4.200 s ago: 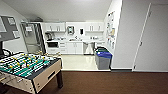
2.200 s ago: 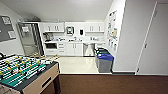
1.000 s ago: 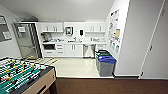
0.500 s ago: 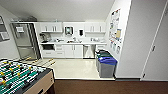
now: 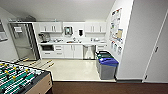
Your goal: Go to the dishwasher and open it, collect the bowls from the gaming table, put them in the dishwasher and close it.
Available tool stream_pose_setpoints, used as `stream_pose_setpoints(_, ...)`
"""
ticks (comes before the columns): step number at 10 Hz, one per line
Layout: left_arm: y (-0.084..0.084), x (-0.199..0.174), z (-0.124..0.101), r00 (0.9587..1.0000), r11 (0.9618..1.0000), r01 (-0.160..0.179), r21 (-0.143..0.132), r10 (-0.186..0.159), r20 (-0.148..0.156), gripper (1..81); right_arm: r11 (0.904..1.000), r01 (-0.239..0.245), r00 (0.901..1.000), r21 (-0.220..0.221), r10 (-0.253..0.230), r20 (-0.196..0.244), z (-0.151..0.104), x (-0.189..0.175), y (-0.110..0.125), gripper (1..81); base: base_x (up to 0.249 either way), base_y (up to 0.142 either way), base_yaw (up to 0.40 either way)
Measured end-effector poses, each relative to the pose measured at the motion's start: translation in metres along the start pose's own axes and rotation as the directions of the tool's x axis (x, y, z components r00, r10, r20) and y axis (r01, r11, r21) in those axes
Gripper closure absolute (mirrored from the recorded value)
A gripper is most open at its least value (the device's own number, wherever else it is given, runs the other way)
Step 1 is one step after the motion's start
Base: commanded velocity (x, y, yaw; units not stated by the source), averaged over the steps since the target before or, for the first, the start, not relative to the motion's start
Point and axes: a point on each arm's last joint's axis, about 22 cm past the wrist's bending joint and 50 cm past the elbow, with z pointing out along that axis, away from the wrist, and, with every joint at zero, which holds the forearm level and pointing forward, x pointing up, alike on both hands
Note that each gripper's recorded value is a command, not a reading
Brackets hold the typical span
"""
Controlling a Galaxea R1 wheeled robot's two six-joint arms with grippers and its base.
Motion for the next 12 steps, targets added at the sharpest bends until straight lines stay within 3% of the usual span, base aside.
stream_pose_setpoints(12, -0.0004, 0.0003, -0.0001, 1.0000, 1.0000, 0.000, 0.000, 0.000, 0.000, 1.0, 1.0000, 0.001, 1.0000, 0.005, -0.001, -0.002, 0.0018, 0.0024, -0.0036, 1.0, 0.142, 0.000, 0.000)
